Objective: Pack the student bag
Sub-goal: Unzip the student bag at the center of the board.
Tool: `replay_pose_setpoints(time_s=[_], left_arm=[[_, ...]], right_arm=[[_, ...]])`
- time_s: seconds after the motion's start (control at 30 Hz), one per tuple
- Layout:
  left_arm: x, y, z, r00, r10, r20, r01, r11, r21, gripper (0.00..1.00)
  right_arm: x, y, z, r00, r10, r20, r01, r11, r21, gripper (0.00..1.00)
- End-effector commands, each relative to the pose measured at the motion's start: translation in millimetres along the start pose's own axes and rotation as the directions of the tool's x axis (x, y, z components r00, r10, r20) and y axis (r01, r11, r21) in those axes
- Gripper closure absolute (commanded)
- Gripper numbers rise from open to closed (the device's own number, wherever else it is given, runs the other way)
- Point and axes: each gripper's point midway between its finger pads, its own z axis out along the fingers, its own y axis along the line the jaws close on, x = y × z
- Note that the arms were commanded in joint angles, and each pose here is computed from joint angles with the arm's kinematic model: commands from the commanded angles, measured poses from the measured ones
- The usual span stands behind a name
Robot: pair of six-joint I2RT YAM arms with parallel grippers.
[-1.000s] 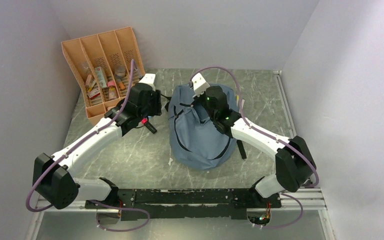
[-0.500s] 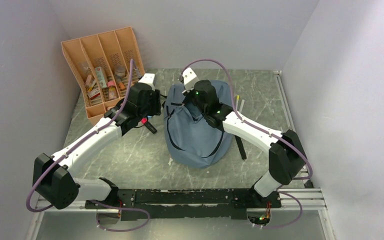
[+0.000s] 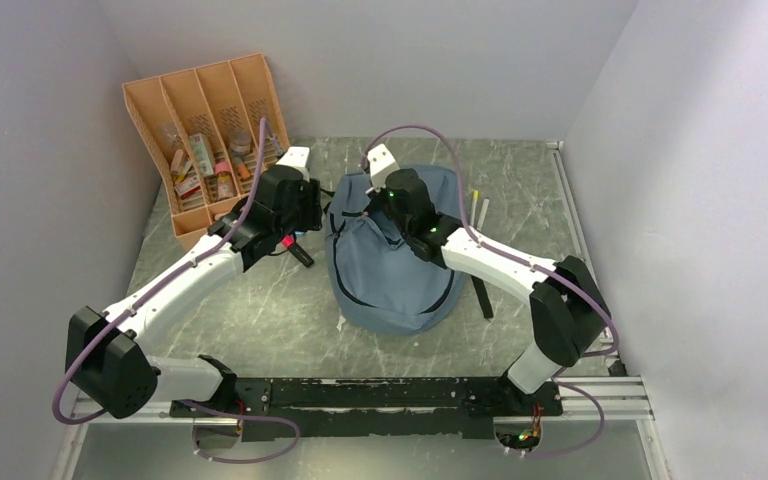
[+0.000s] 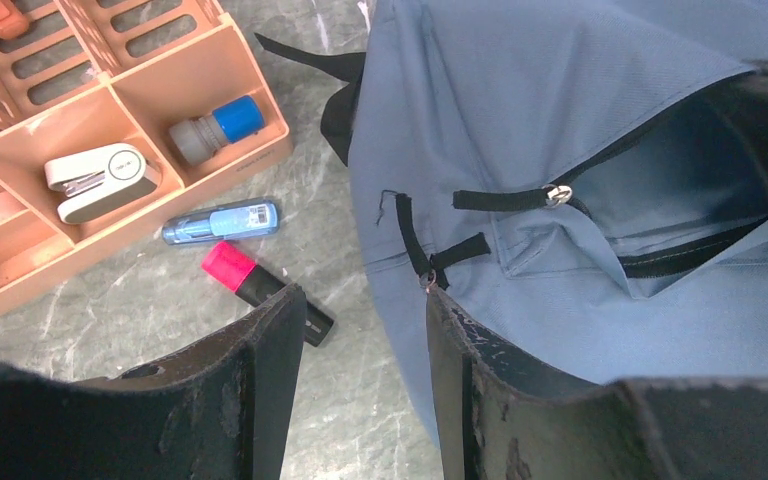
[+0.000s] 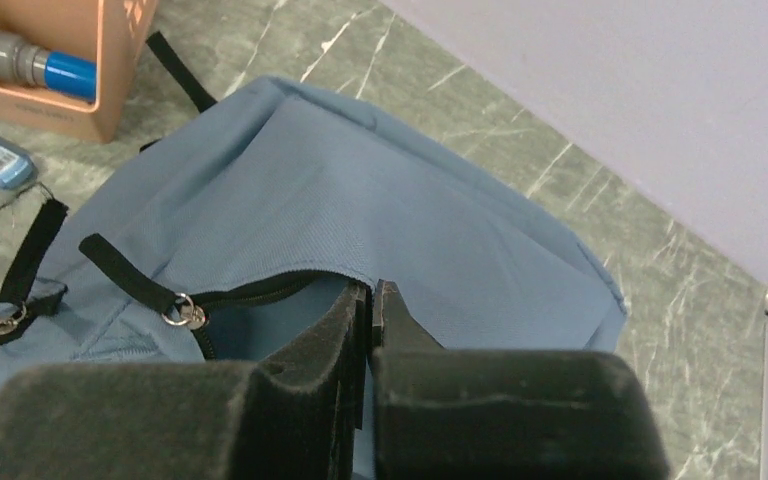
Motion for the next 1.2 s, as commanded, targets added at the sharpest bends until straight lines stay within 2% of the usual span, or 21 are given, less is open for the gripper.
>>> replay_pose_setpoints(time_s=[0.0,0.33,0.43,0.57,0.7,0.9,1.17], left_arm=[[1.1,-4.4,5.2,1.000,-0.014,-0.001,0.014,0.999,0.031,0.48],[6.0,-7.9,10.0,1.000,-0.022,-0.005,0.023,0.998,0.057,0.47],[11.3,2.9,13.7,0.999,-0.044,-0.019,0.043,0.999,-0.012,0.47],[32.8,32.3,20.7,0.989,-0.134,-0.068,0.119,0.974,-0.193,0.45],[69.6,61.8,36.0,0.946,-0.293,-0.140,0.237,0.918,-0.318,0.43],[117.3,73.6,66.5,0.858,-0.449,-0.248,0.359,0.871,-0.335,0.39],[126.3,79.8,82.2,0.812,-0.548,-0.200,0.436,0.798,-0.417,0.38]], right_arm=[[-4.0,4.7,0.1,0.996,0.066,0.057,-0.066,0.998,0.008,1.00],[4.4,-12.4,-5.7,0.998,0.038,0.046,-0.040,0.998,0.055,0.97],[8.9,-13.0,-6.8,0.998,0.049,0.044,-0.051,0.997,0.050,0.97],[9.6,-10.7,-9.5,0.997,0.059,0.046,-0.061,0.998,0.033,0.97],[10.7,-9.2,-13.4,0.996,0.078,0.046,-0.079,0.997,0.020,0.97],[10.3,-2.9,-20.0,0.992,0.113,0.055,-0.112,0.993,-0.023,0.97],[6.1,10.0,-29.8,0.981,0.180,0.073,-0.172,0.980,-0.104,0.98]])
